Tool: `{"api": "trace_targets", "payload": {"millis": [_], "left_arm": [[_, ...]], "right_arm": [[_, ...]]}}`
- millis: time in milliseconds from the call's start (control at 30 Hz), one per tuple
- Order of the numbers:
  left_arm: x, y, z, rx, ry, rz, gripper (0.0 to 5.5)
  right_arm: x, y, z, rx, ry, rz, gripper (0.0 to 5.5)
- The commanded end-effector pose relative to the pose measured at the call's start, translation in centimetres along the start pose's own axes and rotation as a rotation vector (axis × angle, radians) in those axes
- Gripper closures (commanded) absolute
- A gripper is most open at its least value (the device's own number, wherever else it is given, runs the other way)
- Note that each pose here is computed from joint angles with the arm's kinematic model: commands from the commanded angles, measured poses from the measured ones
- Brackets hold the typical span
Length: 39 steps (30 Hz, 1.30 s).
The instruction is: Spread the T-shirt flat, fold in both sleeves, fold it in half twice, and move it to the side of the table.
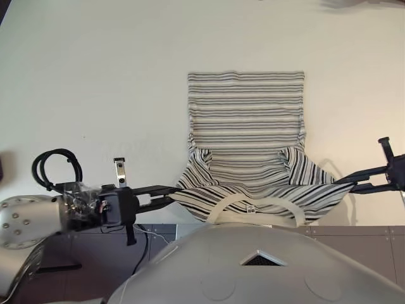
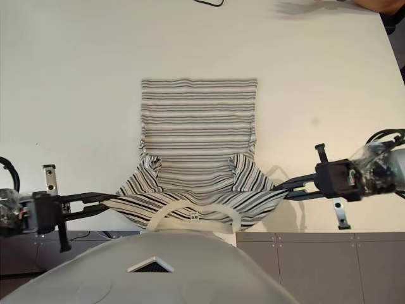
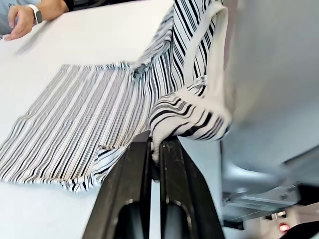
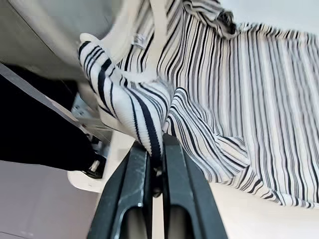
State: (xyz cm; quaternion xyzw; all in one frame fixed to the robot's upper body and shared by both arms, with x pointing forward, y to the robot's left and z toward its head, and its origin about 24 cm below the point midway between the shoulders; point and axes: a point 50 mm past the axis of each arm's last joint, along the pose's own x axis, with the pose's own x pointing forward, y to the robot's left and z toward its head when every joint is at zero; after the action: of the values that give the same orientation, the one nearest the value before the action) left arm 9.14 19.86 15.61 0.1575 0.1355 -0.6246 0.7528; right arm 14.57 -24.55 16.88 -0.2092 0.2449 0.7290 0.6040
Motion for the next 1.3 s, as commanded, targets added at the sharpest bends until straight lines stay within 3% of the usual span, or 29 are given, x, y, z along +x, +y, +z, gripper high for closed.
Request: {"api": "trace_targets", "payload": {"millis": [33, 233, 500, 700, 967, 1000, 1033, 1133, 1300], "left_arm": [[-1.0, 1.0, 2.5, -0.034, -0.057, 0.027, 5.4], [-0.7, 5.9, 1.6, -0.031, -0.091, 0.143, 5.4], [2.8, 15.0, -2.4, -0.258, -0.145, 0.109, 5.4], [4.8, 20.7, -4.7, -0.343, -0.094, 0.14, 5.4], [7.6, 21.7, -10.6, -0.395, 0.116, 0.243, 5.4], [7.9, 21.7, -11.2, -0.382, 0.139, 0.273, 5.12], [8.1, 21.7, -11.6, -0.371, 0.147, 0.301, 4.98], [8.1, 22.3, -11.9, -0.386, 0.093, 0.4, 4.47], [8.1, 22.4, -11.8, -0.464, -0.01, 0.44, 4.44]], "right_arm": [[-1.3, -0.2, 2.3, 0.064, -0.068, -0.035, 5.37], [-2.3, -5.0, 1.9, 0.144, -0.124, -0.138, 5.37], [-0.1, -14.3, -2.1, 0.331, -0.137, -0.154, 5.37], [1.1, -18.7, -3.1, 0.351, -0.076, -0.19, 5.37], [2.1, -19.8, -6.9, 0.442, 0.08, -0.33, 5.37], [2.5, -19.8, -7.2, 0.436, 0.1, -0.334, 5.4], [2.9, -19.7, -7.5, 0.433, 0.112, -0.336, 5.1], [3.2, -19.3, -8.4, 0.441, 0.117, -0.346, 4.56], [2.6, -19.4, -8.6, 0.501, 0.004, -0.434, 4.39]]}}
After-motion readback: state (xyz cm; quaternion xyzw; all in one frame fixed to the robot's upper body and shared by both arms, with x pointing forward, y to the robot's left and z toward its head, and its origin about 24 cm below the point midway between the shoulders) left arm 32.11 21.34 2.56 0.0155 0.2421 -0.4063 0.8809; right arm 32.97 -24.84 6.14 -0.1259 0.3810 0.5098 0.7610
